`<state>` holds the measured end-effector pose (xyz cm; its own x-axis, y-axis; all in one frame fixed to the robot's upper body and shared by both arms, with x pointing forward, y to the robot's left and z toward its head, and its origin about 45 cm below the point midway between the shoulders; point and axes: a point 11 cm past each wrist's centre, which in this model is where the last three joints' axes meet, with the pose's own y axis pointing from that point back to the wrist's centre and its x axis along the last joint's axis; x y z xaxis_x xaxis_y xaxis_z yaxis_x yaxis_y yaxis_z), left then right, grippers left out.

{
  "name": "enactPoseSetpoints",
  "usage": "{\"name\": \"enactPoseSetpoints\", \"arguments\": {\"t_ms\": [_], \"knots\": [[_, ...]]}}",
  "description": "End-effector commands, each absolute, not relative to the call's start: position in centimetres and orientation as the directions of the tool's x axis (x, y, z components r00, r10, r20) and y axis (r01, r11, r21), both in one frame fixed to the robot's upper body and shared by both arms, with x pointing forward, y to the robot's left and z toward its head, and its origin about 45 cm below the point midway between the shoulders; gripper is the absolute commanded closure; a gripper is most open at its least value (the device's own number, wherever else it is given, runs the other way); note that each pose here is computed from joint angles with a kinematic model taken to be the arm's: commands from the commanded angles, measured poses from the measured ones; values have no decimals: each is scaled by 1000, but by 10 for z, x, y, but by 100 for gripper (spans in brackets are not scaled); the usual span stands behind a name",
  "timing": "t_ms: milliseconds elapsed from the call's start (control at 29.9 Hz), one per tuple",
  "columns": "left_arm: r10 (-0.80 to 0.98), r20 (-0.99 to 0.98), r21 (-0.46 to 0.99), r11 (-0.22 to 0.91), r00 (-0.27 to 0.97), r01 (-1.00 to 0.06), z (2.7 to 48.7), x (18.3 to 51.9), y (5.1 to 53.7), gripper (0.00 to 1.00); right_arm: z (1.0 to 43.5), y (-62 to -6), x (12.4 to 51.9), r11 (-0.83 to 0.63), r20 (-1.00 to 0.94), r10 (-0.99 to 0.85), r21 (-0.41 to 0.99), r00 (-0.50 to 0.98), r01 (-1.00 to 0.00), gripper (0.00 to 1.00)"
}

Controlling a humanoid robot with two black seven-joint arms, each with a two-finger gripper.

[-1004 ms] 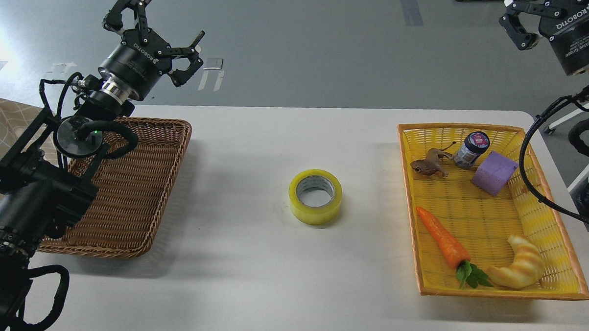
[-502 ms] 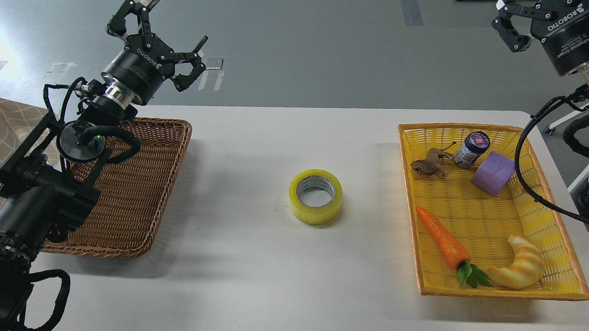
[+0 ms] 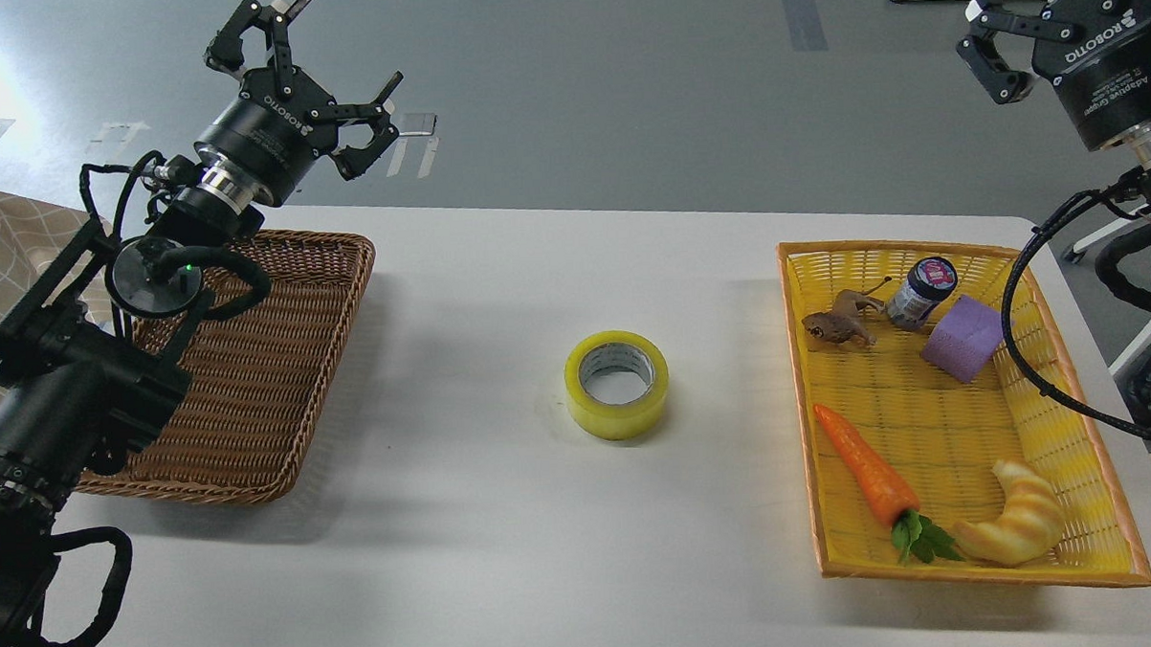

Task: Place and transfer tape with both arms
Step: 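Withdraw the right gripper up and away from the tape roll, then swing the left gripper out and reach toward the tape roll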

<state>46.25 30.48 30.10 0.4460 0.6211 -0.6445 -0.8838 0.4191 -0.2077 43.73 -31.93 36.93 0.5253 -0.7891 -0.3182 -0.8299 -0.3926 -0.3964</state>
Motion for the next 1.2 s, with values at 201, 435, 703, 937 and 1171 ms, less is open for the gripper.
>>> {"name": "enactPoseSetpoints", "arguments": {"t_ms": [201,435,703,937,1171], "knots": [[620,-645,-214,415,447,-884,302,463,305,2,367,-315,437,-402,-319,-784,-392,532,-827,0],[619,-644,-215,417,449,-883,304,463,305,2,366,-314,437,-402,-321,-784,-391,532,-828,0],[612,-637,-228,432,469,-872,307,463,297,2,364,-314,436,-404,-323,-782,-388,533,-828,0],[642,-580,-223,467,502,-856,322,459,302,2,364,-313,435,-408,-321,-781,-388,536,-827,0],[751,-237,-143,600,616,-787,349,442,285,2,364,-312,435,-409,-318,-781,-389,538,-825,0]]}}
